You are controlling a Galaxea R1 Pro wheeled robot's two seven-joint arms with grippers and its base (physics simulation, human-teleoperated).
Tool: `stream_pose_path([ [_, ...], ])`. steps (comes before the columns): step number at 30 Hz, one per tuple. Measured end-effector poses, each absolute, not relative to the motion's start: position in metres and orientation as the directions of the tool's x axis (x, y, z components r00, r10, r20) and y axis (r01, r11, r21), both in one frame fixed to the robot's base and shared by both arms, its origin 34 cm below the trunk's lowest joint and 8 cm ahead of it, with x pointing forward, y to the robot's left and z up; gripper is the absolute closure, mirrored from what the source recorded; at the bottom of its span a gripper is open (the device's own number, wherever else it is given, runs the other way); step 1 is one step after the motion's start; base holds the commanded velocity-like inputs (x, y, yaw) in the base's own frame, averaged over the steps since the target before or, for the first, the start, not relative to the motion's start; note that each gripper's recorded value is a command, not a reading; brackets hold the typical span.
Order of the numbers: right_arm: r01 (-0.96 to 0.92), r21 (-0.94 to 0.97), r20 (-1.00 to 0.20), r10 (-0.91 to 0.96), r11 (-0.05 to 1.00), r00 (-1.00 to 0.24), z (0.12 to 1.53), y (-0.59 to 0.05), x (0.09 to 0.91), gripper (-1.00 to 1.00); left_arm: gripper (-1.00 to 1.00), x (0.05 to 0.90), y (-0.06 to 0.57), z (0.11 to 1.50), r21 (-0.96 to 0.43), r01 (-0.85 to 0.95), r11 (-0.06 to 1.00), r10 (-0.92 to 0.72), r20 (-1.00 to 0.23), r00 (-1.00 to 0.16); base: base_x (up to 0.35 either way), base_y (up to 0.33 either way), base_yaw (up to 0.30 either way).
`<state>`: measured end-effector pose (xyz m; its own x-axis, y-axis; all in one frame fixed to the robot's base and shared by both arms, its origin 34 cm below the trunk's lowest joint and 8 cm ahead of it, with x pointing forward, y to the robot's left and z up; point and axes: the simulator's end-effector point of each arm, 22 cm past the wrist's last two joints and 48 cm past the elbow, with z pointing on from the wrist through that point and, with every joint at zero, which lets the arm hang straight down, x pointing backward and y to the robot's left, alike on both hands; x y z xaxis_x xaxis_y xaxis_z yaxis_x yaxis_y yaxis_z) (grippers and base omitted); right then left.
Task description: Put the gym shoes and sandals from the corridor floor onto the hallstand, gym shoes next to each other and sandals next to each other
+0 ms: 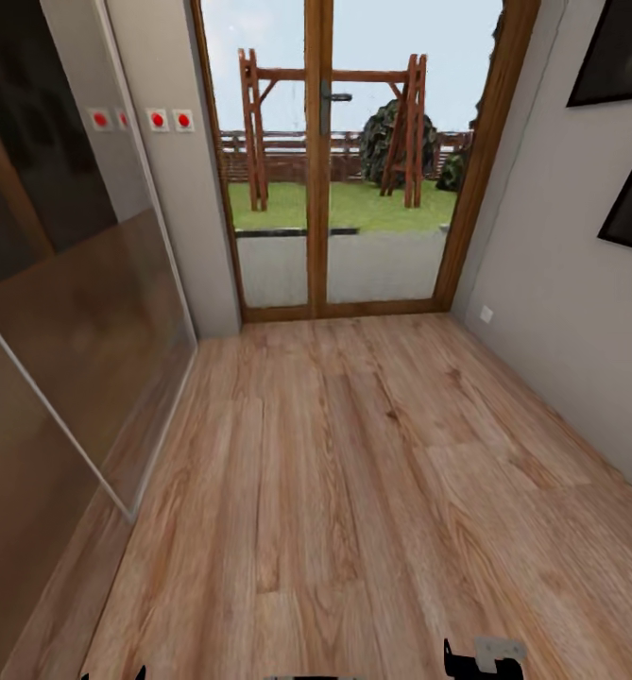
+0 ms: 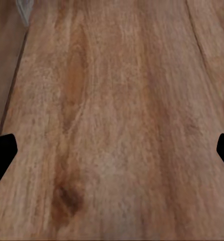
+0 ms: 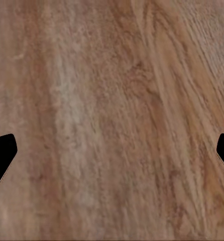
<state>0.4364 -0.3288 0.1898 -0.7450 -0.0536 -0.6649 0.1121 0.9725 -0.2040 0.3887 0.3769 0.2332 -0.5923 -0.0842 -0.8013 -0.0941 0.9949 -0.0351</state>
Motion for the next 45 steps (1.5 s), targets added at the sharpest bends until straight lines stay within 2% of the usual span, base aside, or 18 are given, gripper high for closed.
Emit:
stream_pose_path([
  [16, 0.112, -0.204, -0.665, -0.054, 0.973, -0.745, 0.1898, -0.3290, 0.4364, -1.00, -1.00, 0.3886, 0.3769, 0.2332, -0.035, -0.094, 0.995, -0.084, -0.801, -0.592, 0.337, 0.133, -0.266],
  [32, 0.116, -0.204, -0.666, -0.051, 0.972, -0.745, 0.1901, -0.3294, 0.4367, -1.00, -1.00, 0.3887, 0.3767, 0.2332, -0.034, -0.093, 0.995, -0.083, -0.801, -0.593, 0.337, 0.125, -0.069],
  [45, 0.116, -0.205, -0.665, -0.051, 0.972, -0.745, 0.1900, -0.3298, 0.4364, -1.00, -1.00, 0.3886, 0.3766, 0.2331, -0.034, -0.092, 0.995, -0.083, -0.801, -0.593, 0.337, 0.011, -0.235],
])
